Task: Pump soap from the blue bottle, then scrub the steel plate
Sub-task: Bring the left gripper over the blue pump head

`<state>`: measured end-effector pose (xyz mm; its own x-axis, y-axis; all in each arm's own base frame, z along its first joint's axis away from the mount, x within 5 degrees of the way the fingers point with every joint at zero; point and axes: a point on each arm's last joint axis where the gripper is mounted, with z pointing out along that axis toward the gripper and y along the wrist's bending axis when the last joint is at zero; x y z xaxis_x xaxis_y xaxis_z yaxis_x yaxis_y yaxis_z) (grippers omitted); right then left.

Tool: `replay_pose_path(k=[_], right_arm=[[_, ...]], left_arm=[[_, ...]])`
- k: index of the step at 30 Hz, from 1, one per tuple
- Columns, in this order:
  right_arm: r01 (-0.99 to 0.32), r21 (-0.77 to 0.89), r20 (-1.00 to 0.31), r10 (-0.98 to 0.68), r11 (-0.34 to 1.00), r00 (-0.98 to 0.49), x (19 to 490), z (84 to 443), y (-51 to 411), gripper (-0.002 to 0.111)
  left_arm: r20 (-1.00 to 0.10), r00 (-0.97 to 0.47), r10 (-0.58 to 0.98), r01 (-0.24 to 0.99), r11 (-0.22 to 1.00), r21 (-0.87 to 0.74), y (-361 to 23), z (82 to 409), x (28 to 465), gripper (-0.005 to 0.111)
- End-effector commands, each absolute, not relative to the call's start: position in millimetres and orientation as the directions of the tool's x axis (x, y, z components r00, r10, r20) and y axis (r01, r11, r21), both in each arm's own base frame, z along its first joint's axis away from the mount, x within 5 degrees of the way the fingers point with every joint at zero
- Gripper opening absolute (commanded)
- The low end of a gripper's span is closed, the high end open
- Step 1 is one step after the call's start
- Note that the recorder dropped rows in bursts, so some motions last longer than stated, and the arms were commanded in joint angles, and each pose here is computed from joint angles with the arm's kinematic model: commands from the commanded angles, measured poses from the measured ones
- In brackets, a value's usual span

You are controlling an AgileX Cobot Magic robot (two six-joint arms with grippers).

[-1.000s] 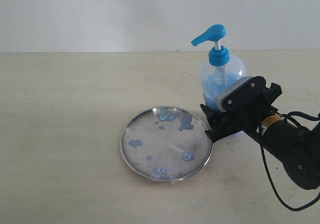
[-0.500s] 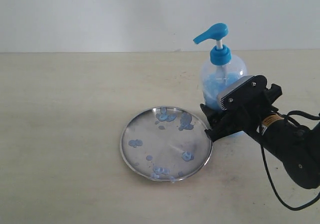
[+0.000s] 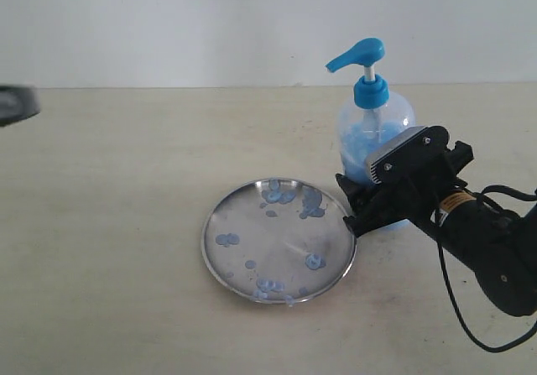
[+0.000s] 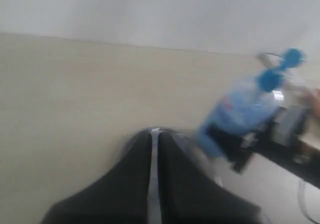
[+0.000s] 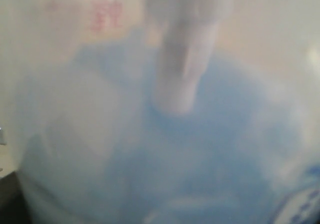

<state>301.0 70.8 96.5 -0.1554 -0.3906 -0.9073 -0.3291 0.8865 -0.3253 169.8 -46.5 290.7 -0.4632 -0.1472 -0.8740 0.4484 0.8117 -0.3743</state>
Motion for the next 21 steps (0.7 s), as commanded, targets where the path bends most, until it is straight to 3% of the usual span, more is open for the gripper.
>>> replay_pose_path(k=[1, 5, 10, 13, 21], right_arm=[[-0.387, -0.325, -0.864, -0.437, 0.863, -0.25, 295, 82, 71, 0.0], [-0.387, -0.327, -0.863, -0.439, 0.862, -0.249, 295, 82, 71, 0.0], [-0.391, -0.33, -0.862, -0.443, 0.859, -0.246, 295, 82, 71, 0.0], [-0.422, -0.353, -0.847, -0.477, 0.835, -0.234, 294, 81, 73, 0.0], [-0.444, -0.351, -0.83, -0.493, 0.825, -0.261, 292, 78, 73, 0.0]], left_arm=[[-0.94, -0.315, -0.128, 0.726, 0.605, -0.326, -64, 311, 231, 0.004], [-0.942, -0.33, -0.067, 0.768, 0.56, -0.309, -77, 297, 264, 0.004], [-0.961, -0.269, 0.064, 0.84, 0.504, -0.202, -125, 292, 273, 0.004], [-0.972, -0.193, 0.133, 0.874, 0.474, -0.108, -156, 298, 277, 0.004], [-0.989, -0.066, 0.13, 0.946, 0.324, -0.02, -218, 321, 288, 0.004]])
